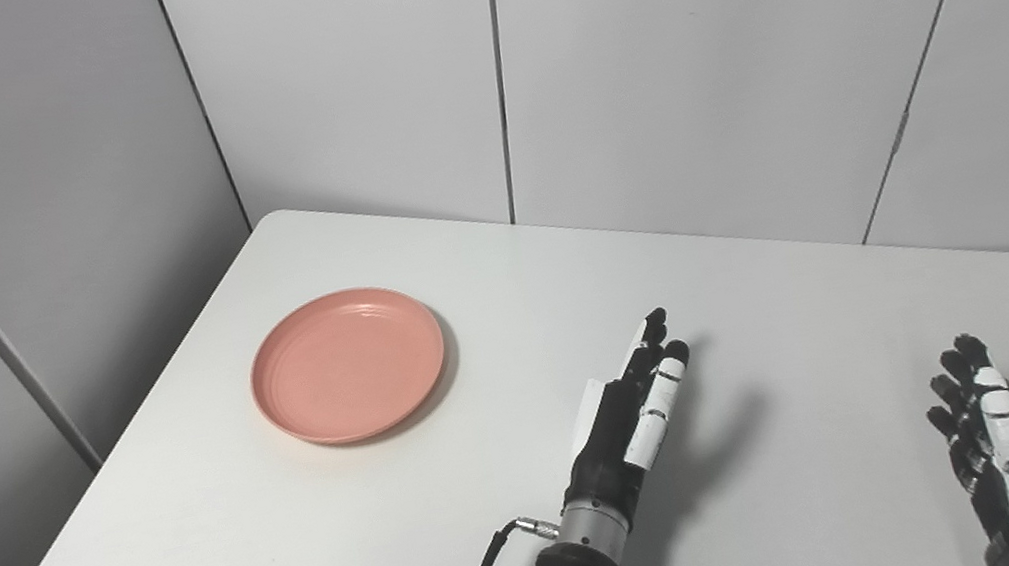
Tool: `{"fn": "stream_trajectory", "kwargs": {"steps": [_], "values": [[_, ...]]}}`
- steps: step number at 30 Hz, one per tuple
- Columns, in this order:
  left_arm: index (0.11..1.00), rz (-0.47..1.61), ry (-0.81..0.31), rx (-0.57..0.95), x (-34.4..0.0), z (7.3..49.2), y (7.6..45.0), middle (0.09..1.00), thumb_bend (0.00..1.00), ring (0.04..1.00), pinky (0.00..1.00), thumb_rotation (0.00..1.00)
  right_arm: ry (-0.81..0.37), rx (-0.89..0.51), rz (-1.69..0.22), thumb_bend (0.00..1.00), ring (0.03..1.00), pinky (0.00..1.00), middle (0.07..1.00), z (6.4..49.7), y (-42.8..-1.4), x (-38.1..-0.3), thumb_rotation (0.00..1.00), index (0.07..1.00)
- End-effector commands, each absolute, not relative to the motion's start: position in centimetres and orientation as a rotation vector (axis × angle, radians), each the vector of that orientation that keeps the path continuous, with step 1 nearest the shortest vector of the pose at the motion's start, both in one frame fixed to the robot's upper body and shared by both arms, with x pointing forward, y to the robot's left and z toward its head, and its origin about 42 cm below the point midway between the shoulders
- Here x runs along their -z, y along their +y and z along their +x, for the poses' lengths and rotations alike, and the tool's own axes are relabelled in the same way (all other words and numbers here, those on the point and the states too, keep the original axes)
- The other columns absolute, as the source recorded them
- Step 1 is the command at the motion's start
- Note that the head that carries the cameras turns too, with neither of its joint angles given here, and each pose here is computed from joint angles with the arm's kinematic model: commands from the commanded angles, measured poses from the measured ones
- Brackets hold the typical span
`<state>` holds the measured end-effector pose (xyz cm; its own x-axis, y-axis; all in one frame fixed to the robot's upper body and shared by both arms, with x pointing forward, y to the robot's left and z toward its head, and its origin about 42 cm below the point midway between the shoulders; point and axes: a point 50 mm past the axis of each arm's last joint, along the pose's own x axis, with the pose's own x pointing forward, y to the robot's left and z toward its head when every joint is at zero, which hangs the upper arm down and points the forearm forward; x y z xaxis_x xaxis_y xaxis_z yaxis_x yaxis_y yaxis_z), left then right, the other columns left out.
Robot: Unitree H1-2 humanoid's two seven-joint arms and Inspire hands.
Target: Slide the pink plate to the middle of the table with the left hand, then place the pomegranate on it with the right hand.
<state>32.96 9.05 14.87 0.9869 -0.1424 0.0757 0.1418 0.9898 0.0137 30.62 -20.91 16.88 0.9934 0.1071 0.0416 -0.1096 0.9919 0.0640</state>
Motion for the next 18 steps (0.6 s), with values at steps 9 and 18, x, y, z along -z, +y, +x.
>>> {"fn": "stream_trajectory", "kwargs": {"steps": [9,18], "values": [[0.957,0.011,-0.311,0.068,-21.6,35.1,10.6,0.962,0.45,0.95,0.94,1.0,-0.097,-0.13,0.066,0.18,1.0,1.0,1.0,31.1,-20.7,-18.4,1.0,1.0],[0.925,0.026,-0.45,-0.031,-25.3,36.7,14.6,0.935,0.42,0.915,0.9,1.0,-0.097,-0.129,0.058,0.18,1.0,1.0,1.0,31.1,-20.7,-18.3,1.0,1.0]]}}
